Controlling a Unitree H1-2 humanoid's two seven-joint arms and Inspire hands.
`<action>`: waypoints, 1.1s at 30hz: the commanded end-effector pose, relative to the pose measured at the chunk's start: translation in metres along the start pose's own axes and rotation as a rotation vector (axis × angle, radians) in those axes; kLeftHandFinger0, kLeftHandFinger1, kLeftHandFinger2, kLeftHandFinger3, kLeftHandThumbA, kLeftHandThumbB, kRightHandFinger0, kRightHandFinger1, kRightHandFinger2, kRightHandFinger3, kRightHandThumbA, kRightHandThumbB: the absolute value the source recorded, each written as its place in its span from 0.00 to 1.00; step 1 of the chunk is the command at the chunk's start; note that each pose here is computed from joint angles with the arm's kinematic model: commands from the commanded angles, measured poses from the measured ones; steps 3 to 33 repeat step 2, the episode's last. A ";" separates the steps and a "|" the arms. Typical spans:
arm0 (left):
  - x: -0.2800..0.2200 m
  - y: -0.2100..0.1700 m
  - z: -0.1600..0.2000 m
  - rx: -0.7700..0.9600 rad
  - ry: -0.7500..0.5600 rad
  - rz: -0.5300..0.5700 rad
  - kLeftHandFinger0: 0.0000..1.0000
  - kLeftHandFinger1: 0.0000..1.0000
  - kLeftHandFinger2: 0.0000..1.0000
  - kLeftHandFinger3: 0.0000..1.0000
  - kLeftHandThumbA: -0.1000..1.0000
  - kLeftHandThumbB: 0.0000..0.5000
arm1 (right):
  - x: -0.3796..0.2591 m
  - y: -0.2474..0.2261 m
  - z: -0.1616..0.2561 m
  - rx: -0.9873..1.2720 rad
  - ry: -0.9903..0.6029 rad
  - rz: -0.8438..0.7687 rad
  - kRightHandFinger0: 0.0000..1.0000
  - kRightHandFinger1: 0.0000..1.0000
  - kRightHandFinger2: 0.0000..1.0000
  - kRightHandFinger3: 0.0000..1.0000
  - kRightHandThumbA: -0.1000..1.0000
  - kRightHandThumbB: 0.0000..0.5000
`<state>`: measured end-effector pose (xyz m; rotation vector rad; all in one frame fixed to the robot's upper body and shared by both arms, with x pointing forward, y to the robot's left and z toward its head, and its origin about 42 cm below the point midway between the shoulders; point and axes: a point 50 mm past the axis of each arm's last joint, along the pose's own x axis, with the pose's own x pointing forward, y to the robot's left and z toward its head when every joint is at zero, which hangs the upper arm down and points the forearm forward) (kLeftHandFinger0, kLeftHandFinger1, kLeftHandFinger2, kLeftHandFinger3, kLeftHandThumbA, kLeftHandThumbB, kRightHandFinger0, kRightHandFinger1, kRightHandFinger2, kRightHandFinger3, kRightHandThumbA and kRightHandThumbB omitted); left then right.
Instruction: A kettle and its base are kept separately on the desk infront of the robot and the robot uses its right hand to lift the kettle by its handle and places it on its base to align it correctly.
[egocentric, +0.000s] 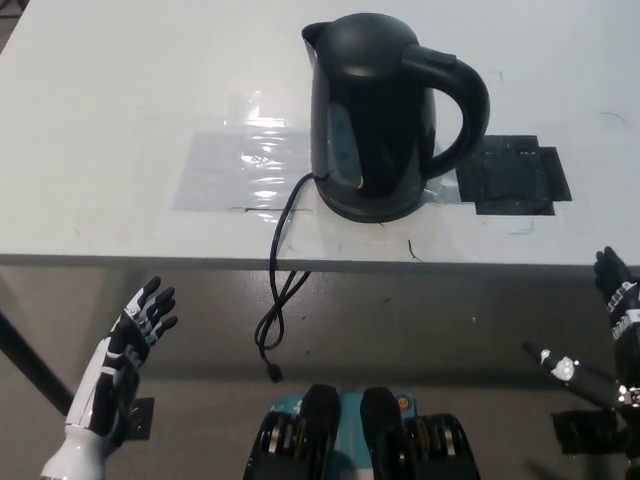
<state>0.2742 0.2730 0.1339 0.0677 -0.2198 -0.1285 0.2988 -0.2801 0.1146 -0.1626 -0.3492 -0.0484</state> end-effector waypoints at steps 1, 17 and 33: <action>0.003 0.001 0.007 0.003 -0.040 -0.021 1.00 1.00 1.00 1.00 1.00 0.07 | 0.006 0.005 0.006 0.022 -0.079 0.000 1.00 1.00 1.00 1.00 1.00 0.56; 0.002 0.000 0.007 0.004 -0.036 -0.018 1.00 1.00 1.00 1.00 1.00 0.08 | 0.005 0.005 0.005 0.026 -0.074 0.001 1.00 1.00 1.00 1.00 1.00 0.59; 0.002 0.000 0.007 0.004 -0.036 -0.018 1.00 1.00 1.00 1.00 1.00 0.08 | 0.005 0.005 0.005 0.026 -0.074 0.001 1.00 1.00 1.00 1.00 1.00 0.59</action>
